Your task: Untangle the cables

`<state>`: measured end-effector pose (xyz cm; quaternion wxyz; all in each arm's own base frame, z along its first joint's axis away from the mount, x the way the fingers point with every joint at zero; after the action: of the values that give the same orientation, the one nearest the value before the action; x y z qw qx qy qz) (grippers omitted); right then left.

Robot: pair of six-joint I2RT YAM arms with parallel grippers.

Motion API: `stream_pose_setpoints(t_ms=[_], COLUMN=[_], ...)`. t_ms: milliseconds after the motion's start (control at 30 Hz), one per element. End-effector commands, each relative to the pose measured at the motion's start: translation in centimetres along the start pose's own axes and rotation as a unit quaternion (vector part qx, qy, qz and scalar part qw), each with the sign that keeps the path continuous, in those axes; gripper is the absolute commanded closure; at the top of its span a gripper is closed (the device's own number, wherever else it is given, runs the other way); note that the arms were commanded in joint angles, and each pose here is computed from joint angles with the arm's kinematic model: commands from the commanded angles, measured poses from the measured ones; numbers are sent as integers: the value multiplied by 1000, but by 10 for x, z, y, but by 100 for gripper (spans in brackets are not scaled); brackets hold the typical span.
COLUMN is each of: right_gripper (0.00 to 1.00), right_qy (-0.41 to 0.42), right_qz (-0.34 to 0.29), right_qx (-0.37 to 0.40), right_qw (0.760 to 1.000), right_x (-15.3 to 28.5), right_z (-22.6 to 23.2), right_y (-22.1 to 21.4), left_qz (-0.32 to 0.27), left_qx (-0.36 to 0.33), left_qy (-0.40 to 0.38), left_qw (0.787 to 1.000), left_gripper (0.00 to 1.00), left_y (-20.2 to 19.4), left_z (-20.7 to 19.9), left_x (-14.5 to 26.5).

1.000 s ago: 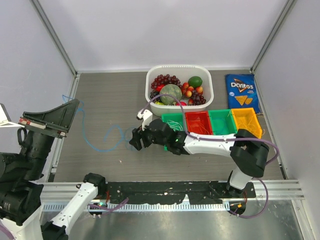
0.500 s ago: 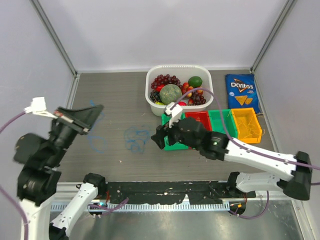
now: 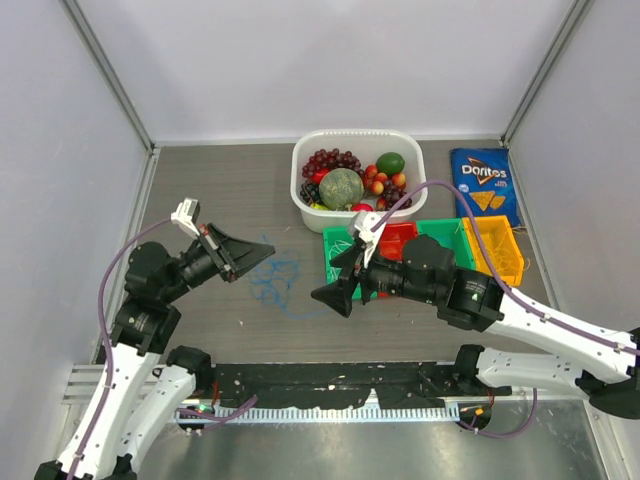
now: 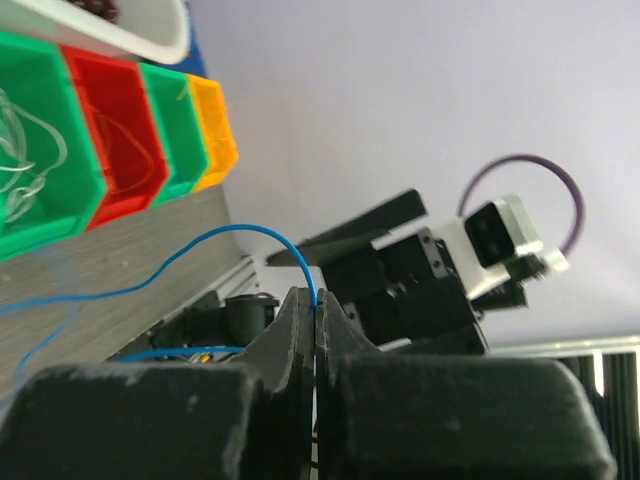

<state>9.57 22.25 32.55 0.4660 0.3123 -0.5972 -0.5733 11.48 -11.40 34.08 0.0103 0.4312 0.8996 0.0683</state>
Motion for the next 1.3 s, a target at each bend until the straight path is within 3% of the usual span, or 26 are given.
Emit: stream_pose_setpoints(t_ms=[0, 300, 567, 800, 1033, 1267], right_gripper=[14, 9, 9, 14, 20, 28], right_qy=[34, 165, 194, 133, 133, 53], right_qz=[-73, -120, -123, -169, -179, -201], right_qx=[47, 39, 8, 9, 12, 3], right_qw=[996, 978, 973, 977, 975, 978], right_x=[-8, -58, -86, -88, -97, -103], right_z=[1, -19, -21, -3, 6, 9], right_y=[24, 51, 44, 29, 25, 26], left_qz=[50, 70, 57, 30, 22, 12], left_qx=[-36, -49, -44, -20, -12, -6], left_qy=[-99, -120, -116, -88, -82, -75], left_qw=[993, 989, 991, 996, 996, 997], left_gripper=[100, 100, 100, 100, 100, 100], left_y=[-13, -20, -19, -13, -11, -10], left_z=[-29, -41, -41, -34, -32, -29], left_x=[16, 27, 26, 20, 17, 16])
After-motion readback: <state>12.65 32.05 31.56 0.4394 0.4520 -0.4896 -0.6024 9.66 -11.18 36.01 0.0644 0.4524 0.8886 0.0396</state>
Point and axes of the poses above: each gripper's point midway between its finger pads, its own x axis back along the fingers, its own z axis along the line the jaws close on, y = z × x, the point moved 10 cm from there along x, back along the fingers, and after that the axes turned 8 degrees about x, right-handed, at the moved point
